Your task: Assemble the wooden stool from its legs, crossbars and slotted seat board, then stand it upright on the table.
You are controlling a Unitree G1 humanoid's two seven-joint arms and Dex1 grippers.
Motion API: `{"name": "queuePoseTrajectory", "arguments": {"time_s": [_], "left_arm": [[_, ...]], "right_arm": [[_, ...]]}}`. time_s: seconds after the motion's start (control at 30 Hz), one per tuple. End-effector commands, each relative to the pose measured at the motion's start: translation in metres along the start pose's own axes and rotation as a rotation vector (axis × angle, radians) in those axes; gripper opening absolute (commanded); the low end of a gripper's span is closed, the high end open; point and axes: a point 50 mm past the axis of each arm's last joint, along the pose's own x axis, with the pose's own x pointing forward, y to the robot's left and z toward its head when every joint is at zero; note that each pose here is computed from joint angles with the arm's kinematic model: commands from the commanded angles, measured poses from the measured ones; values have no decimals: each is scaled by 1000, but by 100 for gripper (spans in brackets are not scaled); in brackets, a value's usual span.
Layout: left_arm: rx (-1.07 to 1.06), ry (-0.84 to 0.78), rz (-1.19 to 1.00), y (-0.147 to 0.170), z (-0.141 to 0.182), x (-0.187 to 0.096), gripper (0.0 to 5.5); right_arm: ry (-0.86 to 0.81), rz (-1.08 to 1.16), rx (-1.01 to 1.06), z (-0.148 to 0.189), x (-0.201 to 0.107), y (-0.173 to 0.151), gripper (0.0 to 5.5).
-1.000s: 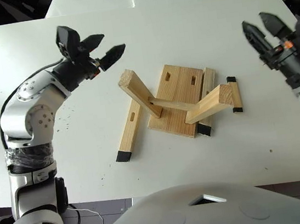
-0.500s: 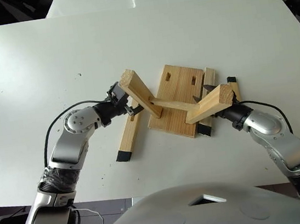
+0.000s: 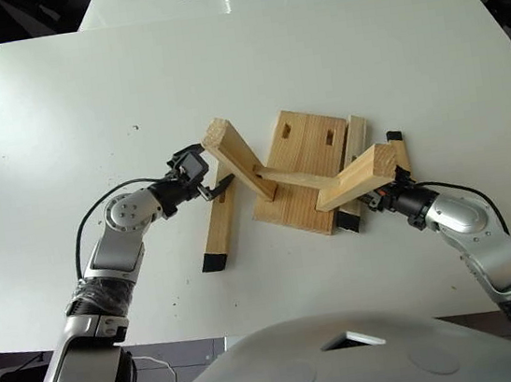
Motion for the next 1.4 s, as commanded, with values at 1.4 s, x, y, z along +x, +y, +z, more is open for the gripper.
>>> {"name": "queuePoseTrajectory", "arguments": {"time_s": [1.4], "left_arm": [[107,-54,-167,-27,32,17,420]], "right_arm": [[-19,-33,-45,5,6,-15,239]]}}
